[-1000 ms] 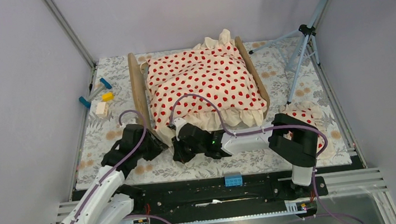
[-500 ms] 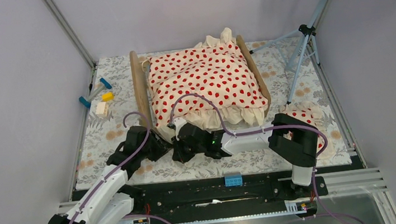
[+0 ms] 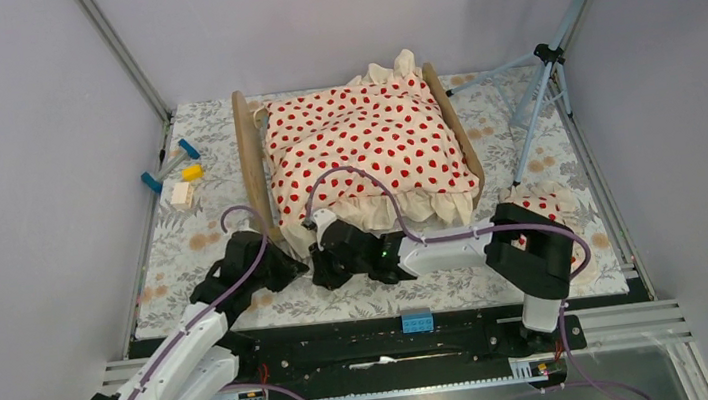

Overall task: Set up the pet bed
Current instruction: Cross the ropes on the bed frame.

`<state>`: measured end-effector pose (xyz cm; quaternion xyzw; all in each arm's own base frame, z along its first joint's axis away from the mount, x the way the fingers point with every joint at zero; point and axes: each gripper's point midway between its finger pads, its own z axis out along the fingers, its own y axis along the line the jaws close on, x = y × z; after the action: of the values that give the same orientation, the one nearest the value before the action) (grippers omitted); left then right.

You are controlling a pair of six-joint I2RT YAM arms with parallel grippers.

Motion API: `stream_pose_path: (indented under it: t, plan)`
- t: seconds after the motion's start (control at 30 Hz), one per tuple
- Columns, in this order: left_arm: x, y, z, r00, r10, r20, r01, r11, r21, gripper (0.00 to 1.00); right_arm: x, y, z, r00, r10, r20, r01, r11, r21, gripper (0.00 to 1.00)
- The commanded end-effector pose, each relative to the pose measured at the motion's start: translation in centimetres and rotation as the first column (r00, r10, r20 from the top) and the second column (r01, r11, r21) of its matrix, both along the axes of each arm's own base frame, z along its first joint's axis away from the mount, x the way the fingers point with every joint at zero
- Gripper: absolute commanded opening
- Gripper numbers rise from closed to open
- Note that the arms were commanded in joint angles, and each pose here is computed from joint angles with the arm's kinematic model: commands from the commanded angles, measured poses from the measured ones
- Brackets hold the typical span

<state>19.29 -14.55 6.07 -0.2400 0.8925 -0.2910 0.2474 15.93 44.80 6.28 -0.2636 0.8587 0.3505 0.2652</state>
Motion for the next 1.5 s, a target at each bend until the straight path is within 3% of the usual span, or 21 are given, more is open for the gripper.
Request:
stream_pose_path:
  t: [0.0, 0.23, 0.47, 0.97, 1.13, 1.47]
  plan:
    - [-0.6, -0.1, 0.6, 1.000, -0.007, 0.016, 0.007, 1.000, -0.018, 0.00, 1.7, -1.6, 2.5, 0.993, -0.047, 0.110, 0.048, 0.999, -0.014, 0.20]
    - [-1.9, 0.4, 0.1, 0.997, 0.052, -0.058, -0.054, 0.998, -0.029, 0.00, 3.5, -2.2, 3.0, 0.977, -0.065, 0.203, 0.082, 0.994, -0.078, 0.33]
    - [-3.0, 0.5, -0.7, 0.990, 0.070, -0.120, -0.074, 0.997, -0.029, 0.00, 7.0, -2.4, 5.1, 0.944, -0.149, 0.293, 0.173, 0.983, -0.059, 0.39]
    - [-4.5, 0.6, -2.0, 0.984, 0.103, -0.148, -0.105, 0.994, -0.008, 0.00, 12.1, 0.3, 5.1, 0.941, -0.156, 0.301, 0.167, 0.986, -0.011, 0.24]
    - [-3.9, 1.8, -1.7, 0.981, 0.154, -0.115, -0.149, 0.988, 0.046, 0.00, 10.7, -0.1, 5.4, 0.952, -0.106, 0.287, 0.109, 0.994, 0.006, 0.27]
    - [-2.9, 3.2, -2.0, 0.971, 0.228, -0.078, -0.220, 0.970, 0.105, 0.00, 4.1, -3.4, 2.0, 0.975, 0.033, 0.221, -0.039, 0.999, 0.027, 0.39]
